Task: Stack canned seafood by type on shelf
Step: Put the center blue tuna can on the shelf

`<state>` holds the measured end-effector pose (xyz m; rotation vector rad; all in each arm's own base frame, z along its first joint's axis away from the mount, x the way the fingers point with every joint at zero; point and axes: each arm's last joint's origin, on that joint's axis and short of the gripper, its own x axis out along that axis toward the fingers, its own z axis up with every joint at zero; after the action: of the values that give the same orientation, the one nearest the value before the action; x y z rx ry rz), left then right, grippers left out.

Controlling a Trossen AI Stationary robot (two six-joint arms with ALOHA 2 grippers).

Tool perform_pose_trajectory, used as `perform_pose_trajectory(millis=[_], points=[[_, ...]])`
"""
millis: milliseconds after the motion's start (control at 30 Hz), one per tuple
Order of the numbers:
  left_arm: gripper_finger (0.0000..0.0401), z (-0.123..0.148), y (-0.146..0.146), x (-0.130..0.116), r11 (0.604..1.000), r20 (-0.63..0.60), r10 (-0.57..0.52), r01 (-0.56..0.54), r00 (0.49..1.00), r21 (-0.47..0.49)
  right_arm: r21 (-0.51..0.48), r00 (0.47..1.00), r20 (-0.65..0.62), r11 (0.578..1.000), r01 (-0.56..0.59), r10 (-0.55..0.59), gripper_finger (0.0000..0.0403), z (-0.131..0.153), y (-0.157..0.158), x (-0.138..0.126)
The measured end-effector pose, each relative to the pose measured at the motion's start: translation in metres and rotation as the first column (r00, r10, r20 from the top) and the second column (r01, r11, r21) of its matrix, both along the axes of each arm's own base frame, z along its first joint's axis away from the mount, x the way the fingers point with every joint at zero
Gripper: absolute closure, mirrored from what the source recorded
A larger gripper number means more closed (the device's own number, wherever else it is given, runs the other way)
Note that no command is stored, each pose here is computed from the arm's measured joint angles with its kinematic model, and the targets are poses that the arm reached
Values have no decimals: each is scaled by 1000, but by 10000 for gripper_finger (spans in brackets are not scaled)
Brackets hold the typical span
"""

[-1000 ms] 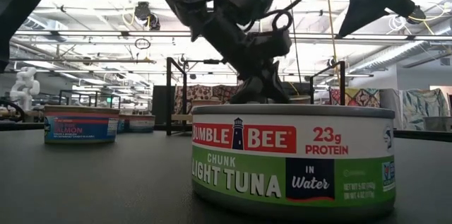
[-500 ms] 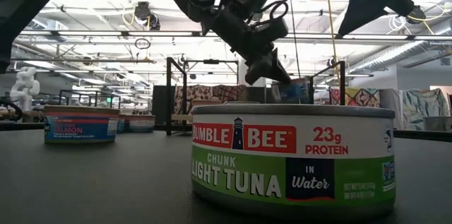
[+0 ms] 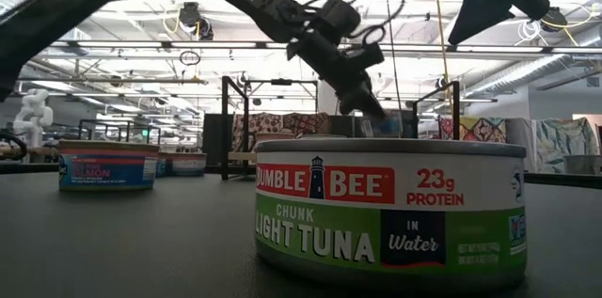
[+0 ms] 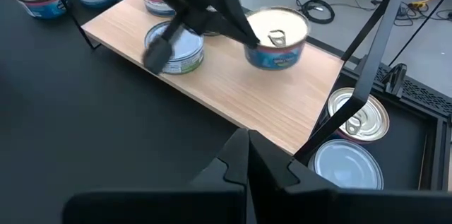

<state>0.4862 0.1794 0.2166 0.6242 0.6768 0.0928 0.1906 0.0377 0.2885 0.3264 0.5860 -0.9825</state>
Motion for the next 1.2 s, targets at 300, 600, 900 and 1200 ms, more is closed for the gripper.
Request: perform_pose_trajectory(millis=[300, 600, 900, 1200], points=[[401, -17, 27, 7, 998, -55, 47, -50, 997, -47, -8, 1000, -20, 1000, -9, 8, 403, 0, 0, -1], [401, -22, 39, 1, 993, -79, 72, -79, 994, -91, -13, 999, -29, 1000, -15, 14, 403, 0, 0, -1], [375, -21, 32, 4, 995, -70, 55, -61, 996, -84, -14, 999, -34, 1000, -17, 17, 403, 0, 0, -1], [340, -15, 27, 5, 994, -71, 87, -91, 994, -56, -14, 999, -43, 1000, -26, 25, 403, -1, 0, -1]])
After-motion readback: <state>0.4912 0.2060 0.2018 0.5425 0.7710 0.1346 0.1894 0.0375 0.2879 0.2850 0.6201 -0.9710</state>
